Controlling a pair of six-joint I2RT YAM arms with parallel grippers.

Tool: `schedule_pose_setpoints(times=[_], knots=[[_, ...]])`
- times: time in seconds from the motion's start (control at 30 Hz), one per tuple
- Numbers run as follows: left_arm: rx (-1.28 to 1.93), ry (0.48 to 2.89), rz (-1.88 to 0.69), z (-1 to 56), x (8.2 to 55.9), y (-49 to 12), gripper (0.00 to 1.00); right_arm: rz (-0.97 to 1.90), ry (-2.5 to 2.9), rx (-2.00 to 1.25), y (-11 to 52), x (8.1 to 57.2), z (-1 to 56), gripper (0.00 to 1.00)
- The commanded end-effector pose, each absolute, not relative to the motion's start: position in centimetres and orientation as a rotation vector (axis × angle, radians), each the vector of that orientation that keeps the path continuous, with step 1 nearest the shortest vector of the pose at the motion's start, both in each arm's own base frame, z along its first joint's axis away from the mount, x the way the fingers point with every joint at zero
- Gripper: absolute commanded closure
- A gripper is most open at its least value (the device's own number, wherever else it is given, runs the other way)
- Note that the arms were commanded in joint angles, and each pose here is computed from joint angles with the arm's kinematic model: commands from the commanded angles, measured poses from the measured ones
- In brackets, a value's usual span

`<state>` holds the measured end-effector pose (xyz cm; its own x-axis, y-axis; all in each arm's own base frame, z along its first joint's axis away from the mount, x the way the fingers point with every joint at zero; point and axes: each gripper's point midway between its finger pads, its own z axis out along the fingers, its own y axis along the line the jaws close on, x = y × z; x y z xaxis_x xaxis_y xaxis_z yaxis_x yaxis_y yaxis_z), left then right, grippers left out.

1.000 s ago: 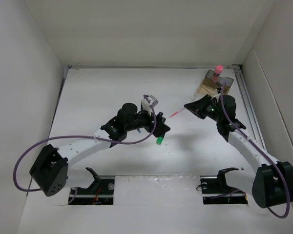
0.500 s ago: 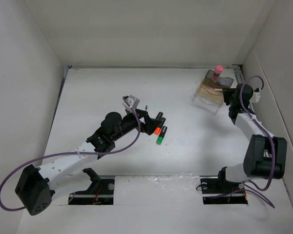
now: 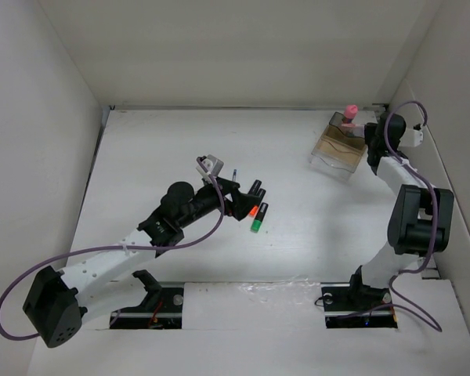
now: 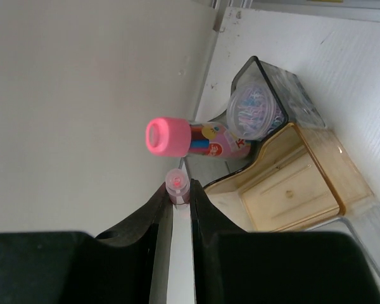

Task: Sort the stationery into containers
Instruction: Place the pen in the storage box.

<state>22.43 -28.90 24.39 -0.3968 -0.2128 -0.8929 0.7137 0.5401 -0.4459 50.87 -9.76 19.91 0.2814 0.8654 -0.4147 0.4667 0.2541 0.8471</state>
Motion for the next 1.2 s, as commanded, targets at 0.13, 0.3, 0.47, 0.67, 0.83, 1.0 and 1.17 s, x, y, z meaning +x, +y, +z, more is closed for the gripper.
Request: schedule_pose_setpoints(times=[0.13,0.3,0.47,0.67,0.83,1.0,1.17], knots=[[0.417,1.608,-1.123,27.0,21.9,-28.8,0.0,0.377,1.363,1.351,-9.8,52.4,19.7,0.99],[0.409,1.608,-1.117,27.0,22.0,-28.8,0.0,0.385,1.415,1.324,-7.5,53.4,18.5,0.99],[0.402,1.62,-1.107,26.7,22.1,-28.7,0.0,0.365,1.436,1.318,-6.0,53.9,17.9,0.98],[0.383,1.605,-1.097,27.2,22.0,-28.1,0.0,0.347,1.447,1.309,-5.4,54.0,18.2,0.95],[0.382,1.595,-1.099,27.5,21.9,-28.0,0.0,0.325,1.479,1.323,-5.4,53.9,17.5,0.88],[0.382,1.595,-1.099,27.5,21.9,-28.0,0.0,0.294,1.502,1.328,-5.6,53.5,16.9,0.84],[0.381,1.585,-1.102,27.8,21.8,-27.9,0.0,0.292,1.505,1.33,-5.6,53.5,17.3,0.84]])
